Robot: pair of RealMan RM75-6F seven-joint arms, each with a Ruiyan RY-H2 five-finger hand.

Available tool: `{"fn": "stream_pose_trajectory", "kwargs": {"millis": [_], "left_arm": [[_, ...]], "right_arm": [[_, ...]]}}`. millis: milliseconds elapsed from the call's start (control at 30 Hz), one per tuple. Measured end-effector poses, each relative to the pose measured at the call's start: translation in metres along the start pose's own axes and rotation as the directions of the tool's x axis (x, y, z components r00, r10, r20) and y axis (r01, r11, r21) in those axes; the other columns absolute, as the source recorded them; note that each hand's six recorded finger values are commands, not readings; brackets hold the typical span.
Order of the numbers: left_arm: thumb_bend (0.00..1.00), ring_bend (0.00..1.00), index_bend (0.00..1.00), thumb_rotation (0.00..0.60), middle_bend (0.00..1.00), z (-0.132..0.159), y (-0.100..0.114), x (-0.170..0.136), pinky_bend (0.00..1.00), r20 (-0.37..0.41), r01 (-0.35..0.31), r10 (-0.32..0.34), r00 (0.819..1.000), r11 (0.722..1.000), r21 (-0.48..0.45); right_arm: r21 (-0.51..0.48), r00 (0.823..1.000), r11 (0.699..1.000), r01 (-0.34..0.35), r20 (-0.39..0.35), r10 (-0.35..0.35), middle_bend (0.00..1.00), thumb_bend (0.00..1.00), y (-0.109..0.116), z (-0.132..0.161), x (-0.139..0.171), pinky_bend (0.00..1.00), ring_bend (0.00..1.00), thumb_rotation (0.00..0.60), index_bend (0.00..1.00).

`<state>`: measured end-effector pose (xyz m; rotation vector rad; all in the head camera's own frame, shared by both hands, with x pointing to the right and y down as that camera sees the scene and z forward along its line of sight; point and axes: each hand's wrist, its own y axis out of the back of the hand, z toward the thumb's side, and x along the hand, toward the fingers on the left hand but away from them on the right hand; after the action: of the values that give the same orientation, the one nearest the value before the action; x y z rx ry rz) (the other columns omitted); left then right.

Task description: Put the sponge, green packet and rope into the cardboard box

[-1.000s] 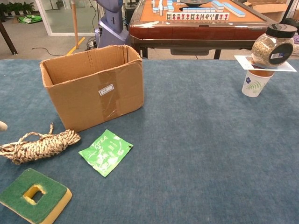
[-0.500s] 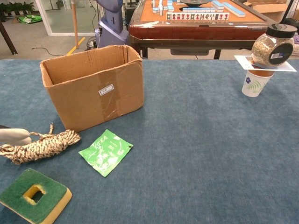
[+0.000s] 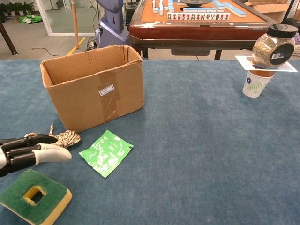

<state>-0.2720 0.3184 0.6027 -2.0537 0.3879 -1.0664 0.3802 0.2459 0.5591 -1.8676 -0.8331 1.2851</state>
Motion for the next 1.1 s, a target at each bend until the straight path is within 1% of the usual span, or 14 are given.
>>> {"fn": "stream_pose_trajectory", "kwargs": {"millis": [200, 400, 500, 767, 1100], "left_arm": [[0.06, 0.02, 0.14, 0.6, 0.13, -0.001, -0.002, 0.012, 0.19, -0.006, 0.017, -0.016, 1.0, 0.995, 0.096], [0.06, 0.02, 0.15, 0.6, 0.13, -0.004, -0.011, 0.017, 0.19, -0.036, 0.08, -0.075, 0.997, 0.981, 0.179], [0.06, 0.02, 0.15, 0.6, 0.13, -0.006, -0.014, 0.018, 0.19, -0.057, 0.111, -0.102, 0.993, 0.975, 0.193], [0.08, 0.02, 0.16, 0.6, 0.13, -0.008, -0.017, 0.02, 0.19, -0.097, 0.162, -0.144, 0.985, 0.962, 0.219], [0.1, 0.02, 0.19, 0.6, 0.13, -0.012, -0.023, 0.024, 0.19, -0.13, 0.205, -0.18, 0.975, 0.954, 0.22]], "right_arm": [[-0.005, 1.0, 1.0, 0.003, 0.001, -0.003, 0.36, 0.01, 0.002, -0.001, 0.001, 0.45, 0.33, 0.6, 0.29], [-0.007, 1.0, 1.0, 0.004, 0.003, -0.004, 0.36, 0.01, 0.002, -0.002, 0.001, 0.45, 0.33, 0.6, 0.29], [-0.005, 1.0, 1.0, 0.001, 0.001, -0.001, 0.36, 0.01, 0.001, -0.001, 0.001, 0.45, 0.33, 0.6, 0.29], [-0.002, 1.0, 1.0, -0.009, -0.001, 0.009, 0.36, 0.01, -0.002, 0.0, 0.0, 0.45, 0.33, 0.6, 0.29], [-0.003, 1.0, 1.0, -0.008, 0.001, 0.008, 0.36, 0.01, -0.001, -0.001, 0.0, 0.45, 0.33, 0.6, 0.29]]}}
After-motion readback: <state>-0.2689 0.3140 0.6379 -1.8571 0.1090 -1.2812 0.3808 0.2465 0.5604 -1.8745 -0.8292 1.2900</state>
